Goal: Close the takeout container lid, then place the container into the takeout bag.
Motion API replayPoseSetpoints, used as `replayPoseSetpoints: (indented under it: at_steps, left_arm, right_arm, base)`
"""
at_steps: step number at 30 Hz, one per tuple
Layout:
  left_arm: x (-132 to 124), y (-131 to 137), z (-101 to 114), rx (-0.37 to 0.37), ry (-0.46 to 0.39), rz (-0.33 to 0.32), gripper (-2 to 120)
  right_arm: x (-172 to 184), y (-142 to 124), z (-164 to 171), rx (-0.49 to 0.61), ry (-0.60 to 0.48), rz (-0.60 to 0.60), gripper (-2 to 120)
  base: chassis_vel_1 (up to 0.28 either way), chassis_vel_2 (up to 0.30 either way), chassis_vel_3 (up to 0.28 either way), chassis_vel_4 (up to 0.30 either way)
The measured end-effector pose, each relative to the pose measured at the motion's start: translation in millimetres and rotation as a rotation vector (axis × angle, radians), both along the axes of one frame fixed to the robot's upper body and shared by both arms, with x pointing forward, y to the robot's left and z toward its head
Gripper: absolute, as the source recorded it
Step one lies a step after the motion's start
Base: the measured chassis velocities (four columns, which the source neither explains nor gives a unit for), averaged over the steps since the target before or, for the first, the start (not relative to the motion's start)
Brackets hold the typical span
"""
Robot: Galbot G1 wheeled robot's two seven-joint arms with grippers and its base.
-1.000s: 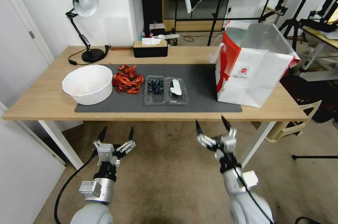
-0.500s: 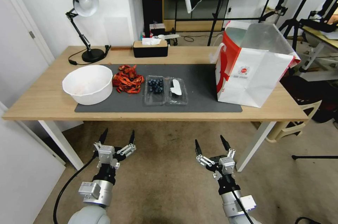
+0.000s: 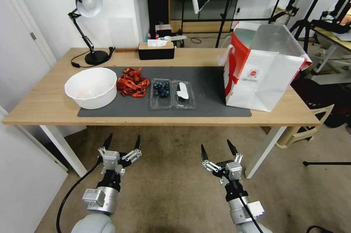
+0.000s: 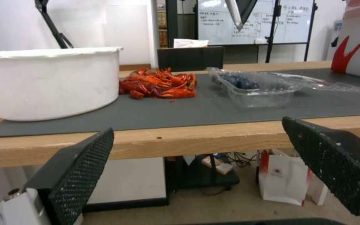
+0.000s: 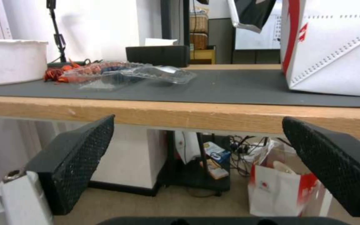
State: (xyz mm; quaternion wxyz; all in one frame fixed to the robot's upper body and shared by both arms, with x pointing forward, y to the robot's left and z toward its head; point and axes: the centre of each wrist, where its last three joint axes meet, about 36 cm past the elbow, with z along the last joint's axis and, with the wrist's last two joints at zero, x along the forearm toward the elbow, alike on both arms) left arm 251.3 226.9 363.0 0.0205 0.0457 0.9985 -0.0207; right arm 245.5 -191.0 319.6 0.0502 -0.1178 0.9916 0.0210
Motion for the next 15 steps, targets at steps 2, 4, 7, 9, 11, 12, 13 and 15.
replayPoseSetpoints:
  at_steps: [2, 4, 7, 9, 11, 12, 13, 15]
  left_arm:
    - [0, 0, 0, 0.001, 0.001, 0.0, 100]
    - [0, 1, -1, 0.002, 0.002, 0.001, 100]
    - [1, 2, -2, 0.002, 0.0, 0.003, 100]
    - [1, 3, -2, 0.001, -0.001, 0.003, 100]
    - [1, 3, -2, 0.001, -0.001, 0.003, 100]
    - [2, 3, -2, 0.0, -0.003, 0.003, 100]
    - [2, 3, -2, 0.0, -0.003, 0.004, 100]
    - [2, 3, -2, 0.0, -0.004, 0.004, 100]
  right_arm:
    - [2, 2, 2, 0.015, 0.01, 0.004, 100]
    - [4, 6, 6, 0.051, 0.032, 0.013, 100]
    - [10, 16, 21, 0.202, 0.098, 0.044, 100]
    - [17, 21, 31, 0.293, 0.13, 0.058, 100]
    - [20, 23, 36, 0.339, 0.148, 0.067, 100]
    - [29, 28, 49, 0.44, 0.186, 0.086, 100]
    - [36, 32, 58, 0.508, 0.208, 0.101, 100]
    - [41, 35, 67, 0.567, 0.23, 0.116, 100]
  base:
    - [0.0, 0.0, 0.0, 0.0]
    - [0.0, 0.0, 0.0, 0.0]
    - [0.0, 0.0, 0.0, 0.0]
    - [0.0, 0.0, 0.0, 0.0]
    - [0.0, 0.0, 0.0, 0.0]
    - [0.0, 0.0, 0.0, 0.0]
    - [0.0, 0.0, 0.0, 0.0]
    - [0.0, 0.0, 0.0, 0.0]
